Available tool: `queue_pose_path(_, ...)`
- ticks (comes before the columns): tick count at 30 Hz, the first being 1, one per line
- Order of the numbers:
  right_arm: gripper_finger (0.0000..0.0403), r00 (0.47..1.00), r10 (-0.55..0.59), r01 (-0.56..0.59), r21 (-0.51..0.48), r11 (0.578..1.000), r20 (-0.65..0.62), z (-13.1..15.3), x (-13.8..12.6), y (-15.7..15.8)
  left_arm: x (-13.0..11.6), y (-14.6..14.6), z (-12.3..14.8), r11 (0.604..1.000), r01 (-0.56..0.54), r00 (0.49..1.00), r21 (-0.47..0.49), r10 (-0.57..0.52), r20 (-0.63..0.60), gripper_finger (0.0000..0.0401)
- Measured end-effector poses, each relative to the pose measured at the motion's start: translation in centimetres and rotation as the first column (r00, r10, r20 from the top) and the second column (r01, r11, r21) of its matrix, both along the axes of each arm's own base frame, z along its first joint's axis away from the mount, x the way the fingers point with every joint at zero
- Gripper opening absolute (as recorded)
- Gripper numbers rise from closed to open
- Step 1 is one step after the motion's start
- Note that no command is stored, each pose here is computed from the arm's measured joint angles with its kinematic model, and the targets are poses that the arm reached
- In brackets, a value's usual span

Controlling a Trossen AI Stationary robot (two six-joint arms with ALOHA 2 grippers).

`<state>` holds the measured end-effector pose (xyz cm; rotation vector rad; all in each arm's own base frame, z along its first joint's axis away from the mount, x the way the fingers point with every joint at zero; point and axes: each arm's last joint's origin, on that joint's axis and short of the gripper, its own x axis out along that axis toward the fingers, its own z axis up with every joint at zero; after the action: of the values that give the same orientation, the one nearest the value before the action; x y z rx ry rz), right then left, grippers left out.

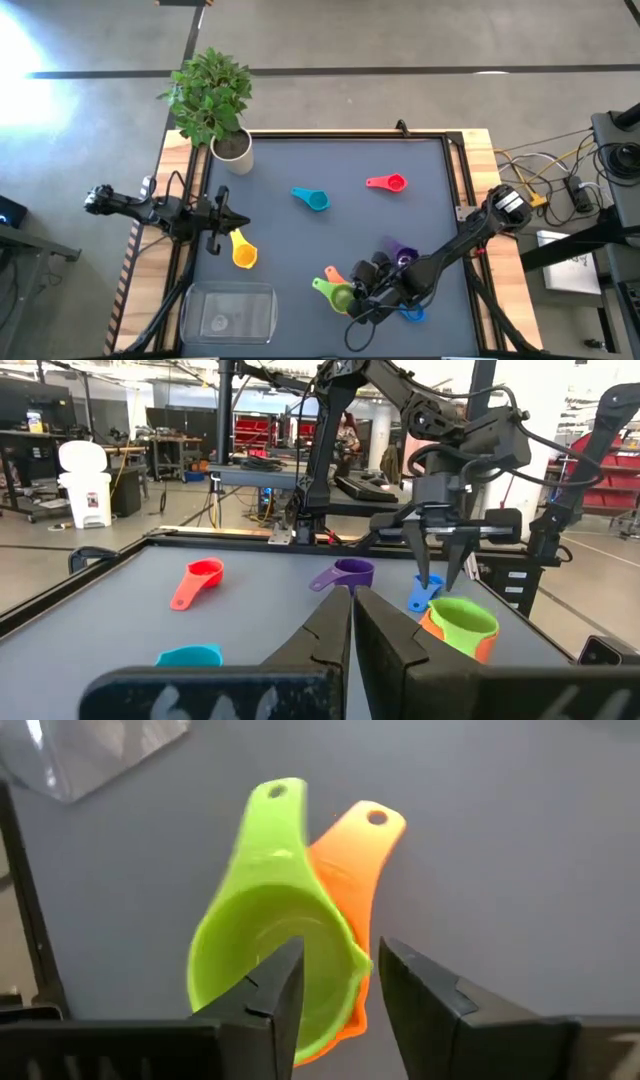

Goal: Nest measuring cups in basket
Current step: Stack the green measuring cup into the orange measuring cup

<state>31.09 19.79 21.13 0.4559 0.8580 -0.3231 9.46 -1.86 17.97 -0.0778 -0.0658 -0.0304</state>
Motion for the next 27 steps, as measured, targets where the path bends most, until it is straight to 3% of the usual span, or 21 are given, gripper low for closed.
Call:
queue_pose_path(7,0.0146,0.996,0.088,-0.089,-0.075,0.993,-0.027,0.4,0.8,-1.0,0.0,0.0,0.0,1.0,0.0,1.0,0.0,0.0,0.0,0.0)
queue_pose_path(16,0.0172,0.975,0.153,-0.167,-0.075,0.983,-0.164,-1.2,1.6,-2.9,0.0,0.0,0.0,1.0,0.0,1.0,0.0,0.0,0.0,0.0)
queue_pose_path(27,0.0224,0.954,0.228,-0.24,-0.041,0.97,-0.197,-3.0,3.2,-3.2,0.0,0.0,0.0,1.0,0.0,1.0,0.0,0.0,0.0,0.0)
